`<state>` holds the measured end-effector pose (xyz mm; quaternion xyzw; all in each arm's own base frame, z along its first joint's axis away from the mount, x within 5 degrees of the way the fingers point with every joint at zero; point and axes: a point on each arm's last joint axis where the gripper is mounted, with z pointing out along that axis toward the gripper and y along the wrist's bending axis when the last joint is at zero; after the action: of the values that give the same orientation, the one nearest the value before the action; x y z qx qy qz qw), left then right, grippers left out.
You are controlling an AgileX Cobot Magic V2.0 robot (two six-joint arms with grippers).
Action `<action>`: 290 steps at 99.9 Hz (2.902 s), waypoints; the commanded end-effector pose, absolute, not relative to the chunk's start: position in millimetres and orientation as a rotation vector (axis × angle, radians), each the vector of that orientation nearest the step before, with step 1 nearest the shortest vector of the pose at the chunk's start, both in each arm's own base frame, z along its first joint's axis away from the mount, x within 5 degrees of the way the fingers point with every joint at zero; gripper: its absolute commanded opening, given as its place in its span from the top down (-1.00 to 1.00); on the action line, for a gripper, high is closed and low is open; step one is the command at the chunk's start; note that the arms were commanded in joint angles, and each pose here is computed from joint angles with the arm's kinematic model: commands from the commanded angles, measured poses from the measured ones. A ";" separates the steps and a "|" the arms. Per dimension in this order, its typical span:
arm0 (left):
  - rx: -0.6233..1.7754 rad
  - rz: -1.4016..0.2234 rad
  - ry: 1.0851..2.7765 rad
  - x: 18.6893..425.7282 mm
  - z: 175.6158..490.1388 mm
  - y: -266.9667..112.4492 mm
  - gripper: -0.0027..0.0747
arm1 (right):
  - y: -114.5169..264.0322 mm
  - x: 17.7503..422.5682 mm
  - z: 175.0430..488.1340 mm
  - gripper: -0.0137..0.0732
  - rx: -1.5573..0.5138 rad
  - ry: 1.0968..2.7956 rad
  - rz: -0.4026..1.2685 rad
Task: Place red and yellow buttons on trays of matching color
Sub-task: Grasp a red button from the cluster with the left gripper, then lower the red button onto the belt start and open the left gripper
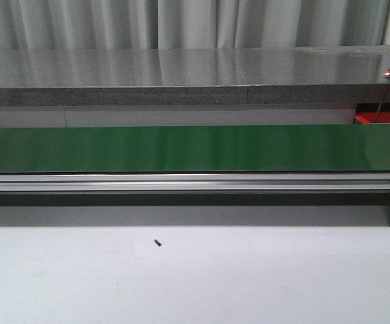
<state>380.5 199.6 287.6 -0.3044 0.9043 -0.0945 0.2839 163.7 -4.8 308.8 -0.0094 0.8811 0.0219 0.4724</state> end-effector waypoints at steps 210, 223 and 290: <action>-0.653 -0.033 2.299 380.1 391.9 165.9 0.44 | -5.1 165.1 322.3 0.85 -0.005 2.071 0.054; -0.550 -0.010 2.307 364.2 403.8 134.5 0.44 | -5.1 165.1 322.3 0.85 -0.005 2.071 0.054; -0.466 -0.011 2.456 331.2 317.3 93.4 0.44 | -5.0 165.3 322.6 0.85 -0.002 2.067 0.056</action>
<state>331.9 98.7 297.4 -0.1856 0.9499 -0.0085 0.2514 163.5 -4.3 308.1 -0.0075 0.8820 0.0258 0.4705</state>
